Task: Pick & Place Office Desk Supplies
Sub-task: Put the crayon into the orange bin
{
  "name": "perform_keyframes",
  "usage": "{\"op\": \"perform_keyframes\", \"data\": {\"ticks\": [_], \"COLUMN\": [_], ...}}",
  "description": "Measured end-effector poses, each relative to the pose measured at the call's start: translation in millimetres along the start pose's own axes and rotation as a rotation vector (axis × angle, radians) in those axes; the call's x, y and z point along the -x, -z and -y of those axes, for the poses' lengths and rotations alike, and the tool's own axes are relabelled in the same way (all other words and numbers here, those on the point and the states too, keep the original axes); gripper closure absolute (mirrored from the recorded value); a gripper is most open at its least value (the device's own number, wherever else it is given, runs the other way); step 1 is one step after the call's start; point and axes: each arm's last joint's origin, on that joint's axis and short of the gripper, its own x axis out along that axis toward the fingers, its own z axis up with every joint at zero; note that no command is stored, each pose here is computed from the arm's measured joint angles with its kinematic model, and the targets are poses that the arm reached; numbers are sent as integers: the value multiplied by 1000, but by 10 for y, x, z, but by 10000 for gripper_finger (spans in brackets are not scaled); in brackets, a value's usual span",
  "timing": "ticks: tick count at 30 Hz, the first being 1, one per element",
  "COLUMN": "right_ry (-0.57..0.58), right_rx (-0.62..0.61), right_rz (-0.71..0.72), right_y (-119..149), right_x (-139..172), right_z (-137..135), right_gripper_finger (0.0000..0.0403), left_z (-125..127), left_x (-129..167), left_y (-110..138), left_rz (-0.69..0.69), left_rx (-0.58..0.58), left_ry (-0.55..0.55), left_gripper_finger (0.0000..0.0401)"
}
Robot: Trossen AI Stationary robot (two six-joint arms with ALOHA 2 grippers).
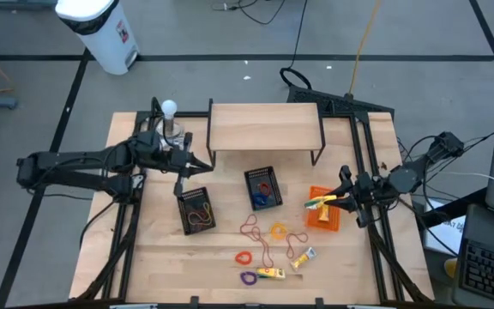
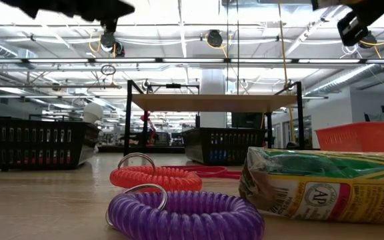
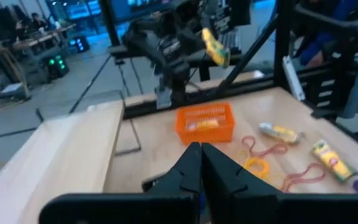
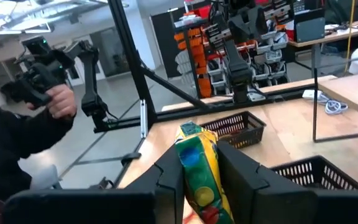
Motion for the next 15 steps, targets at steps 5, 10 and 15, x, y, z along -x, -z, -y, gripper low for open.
{"op": "perform_keyframes", "data": {"ticks": [5,10,15], "right_ry": [1,-13,-19], "right_rx": [30,13,16], "right_rz": [-1,49,77], "right_y": [117,137,126], "right_x": [39,128,236], "right_z": [51,98,144], "right_gripper_finger": [345,343,344], "left_z": [-40,-51,-29], "left_x": [117,246,330], "left_y": [241,370,452], "left_rz": [4,3,12], "left_rx": [46,92,119], "left_ry": [-71,-121,-147], "left_gripper_finger": [398,393,396]}}
